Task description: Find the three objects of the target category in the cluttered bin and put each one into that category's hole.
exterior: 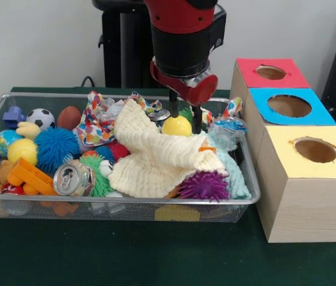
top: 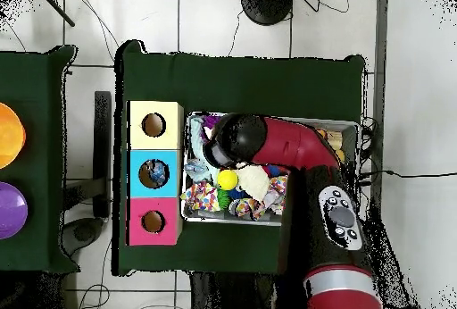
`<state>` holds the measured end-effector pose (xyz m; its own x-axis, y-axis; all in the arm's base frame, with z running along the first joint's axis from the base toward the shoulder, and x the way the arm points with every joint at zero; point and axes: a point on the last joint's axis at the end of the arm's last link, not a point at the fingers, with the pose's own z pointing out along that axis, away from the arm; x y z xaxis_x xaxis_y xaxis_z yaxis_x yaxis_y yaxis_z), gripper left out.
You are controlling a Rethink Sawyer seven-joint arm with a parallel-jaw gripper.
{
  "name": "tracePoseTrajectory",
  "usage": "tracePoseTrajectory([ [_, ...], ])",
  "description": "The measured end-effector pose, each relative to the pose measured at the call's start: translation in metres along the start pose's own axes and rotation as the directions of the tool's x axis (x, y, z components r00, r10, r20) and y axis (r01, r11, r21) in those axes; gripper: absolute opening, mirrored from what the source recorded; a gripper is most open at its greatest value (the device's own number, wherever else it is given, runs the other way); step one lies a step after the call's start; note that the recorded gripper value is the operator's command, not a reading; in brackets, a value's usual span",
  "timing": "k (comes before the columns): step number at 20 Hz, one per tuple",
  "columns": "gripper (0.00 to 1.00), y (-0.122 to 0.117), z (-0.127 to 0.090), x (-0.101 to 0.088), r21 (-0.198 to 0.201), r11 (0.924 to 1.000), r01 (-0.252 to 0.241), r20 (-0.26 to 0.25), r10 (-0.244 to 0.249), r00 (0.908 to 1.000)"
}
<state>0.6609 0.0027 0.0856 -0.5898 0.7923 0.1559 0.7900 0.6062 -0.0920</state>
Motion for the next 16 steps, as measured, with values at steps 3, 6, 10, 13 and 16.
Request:
tracePoseTrajectory([
  [3,1.00,-0.008,-0.004,-0.010,0.012,0.9909,-0.134,0.076,0.133,0.9882],
  [6,1.00,-0.016,-0.008,-0.029,-0.006,0.9769,-0.214,0.131,0.213,0.9683],
  [10,1.00,-0.031,-0.015,-0.059,-0.048,0.9476,-0.316,0.175,0.319,0.9315],
  [13,1.00,-0.040,-0.017,-0.079,-0.092,0.9157,-0.391,0.156,0.401,0.9025],
  [16,1.00,-0.046,-0.016,-0.095,-0.132,0.8760,-0.464,0.123,0.479,0.8692],
])
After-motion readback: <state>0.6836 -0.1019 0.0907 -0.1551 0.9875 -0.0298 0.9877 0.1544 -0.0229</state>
